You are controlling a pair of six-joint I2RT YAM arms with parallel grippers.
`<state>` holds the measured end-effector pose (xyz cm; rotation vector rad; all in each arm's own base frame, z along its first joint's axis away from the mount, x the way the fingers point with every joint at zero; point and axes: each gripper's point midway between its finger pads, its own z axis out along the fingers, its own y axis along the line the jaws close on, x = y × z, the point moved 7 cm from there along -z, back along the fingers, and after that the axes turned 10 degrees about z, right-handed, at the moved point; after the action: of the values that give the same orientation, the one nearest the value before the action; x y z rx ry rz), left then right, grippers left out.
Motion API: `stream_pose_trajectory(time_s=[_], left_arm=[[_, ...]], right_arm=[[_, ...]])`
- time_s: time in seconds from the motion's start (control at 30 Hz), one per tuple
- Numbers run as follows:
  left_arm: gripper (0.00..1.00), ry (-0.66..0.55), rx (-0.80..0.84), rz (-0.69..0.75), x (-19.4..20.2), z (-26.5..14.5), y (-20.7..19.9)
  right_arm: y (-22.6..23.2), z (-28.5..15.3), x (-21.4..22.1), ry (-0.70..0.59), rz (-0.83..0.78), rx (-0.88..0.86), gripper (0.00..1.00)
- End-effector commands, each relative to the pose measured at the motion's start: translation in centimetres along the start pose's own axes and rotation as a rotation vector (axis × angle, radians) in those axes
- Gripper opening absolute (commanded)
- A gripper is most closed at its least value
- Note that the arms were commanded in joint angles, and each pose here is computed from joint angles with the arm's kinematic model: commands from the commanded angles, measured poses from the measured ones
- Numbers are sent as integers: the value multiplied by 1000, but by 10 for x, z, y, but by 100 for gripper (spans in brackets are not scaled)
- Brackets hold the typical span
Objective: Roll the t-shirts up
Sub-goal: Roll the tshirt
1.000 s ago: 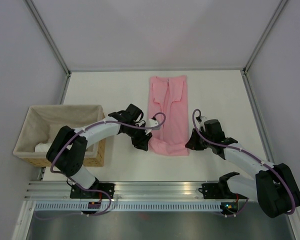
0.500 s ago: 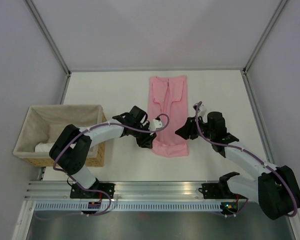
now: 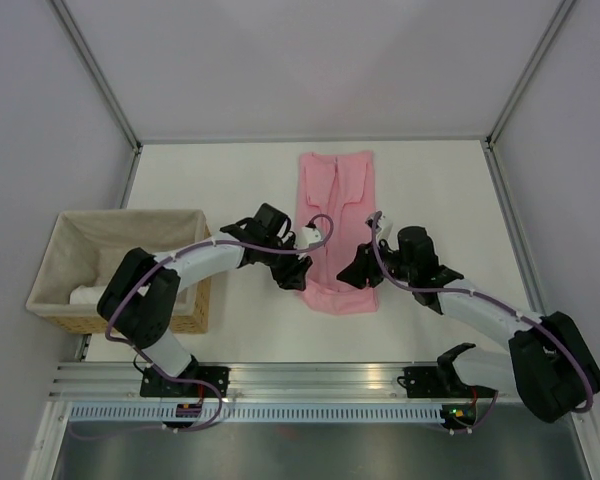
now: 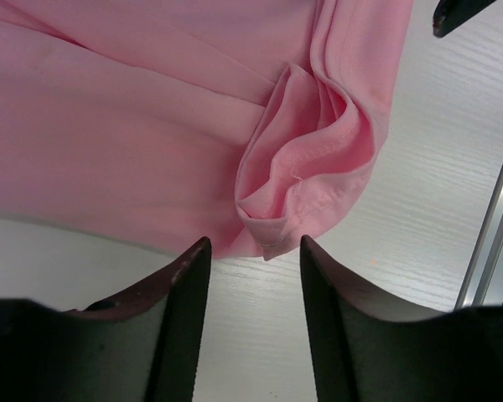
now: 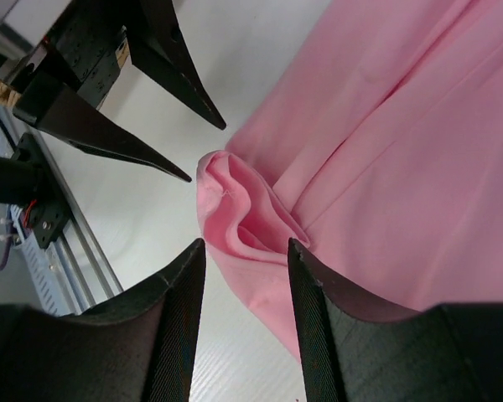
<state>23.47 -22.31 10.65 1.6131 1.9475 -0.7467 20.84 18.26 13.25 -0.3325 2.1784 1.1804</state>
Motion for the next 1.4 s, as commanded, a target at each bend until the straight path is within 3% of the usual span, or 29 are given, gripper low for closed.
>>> stream_pose_trajectory(time_s=[0.0, 0.1, 0.37, 0.83, 0.87, 0.93, 0.97, 1.0, 1.07, 1.37], left_arm=[[56, -91, 25, 55, -20, -15, 7], [57, -93, 55, 19, -23, -7, 11], [57, -84, 131, 10, -19, 5, 6], [56, -62, 174, -14, -23, 20, 7], [54, -60, 174, -16, -22, 20, 7], [43, -64, 185, -19, -22, 21, 5], [28, -67, 188, -20, -22, 20, 4], [20, -71, 198, -24, -22, 19, 2], [5, -68, 217, -26, -22, 15, -3], [3, -42, 286, 30, 3, -12, -43]], right_arm=[[5, -21, -15, -64, 8, 129, 50], [-4, -39, -3, -51, 100, 274, 50], [-25, -49, 29, 30, 231, 414, 51], [-49, -27, 43, 90, 229, 424, 50], [-49, -27, 42, 83, 231, 425, 49], [-49, -25, 42, 83, 232, 416, 35], [-48, -25, 41, 82, 234, 414, 25], [-47, -25, 41, 86, 236, 413, 12], [-43, -29, 42, 110, 235, 404, 4], [-23, -50, 70, 241, 304, 318, 2]])
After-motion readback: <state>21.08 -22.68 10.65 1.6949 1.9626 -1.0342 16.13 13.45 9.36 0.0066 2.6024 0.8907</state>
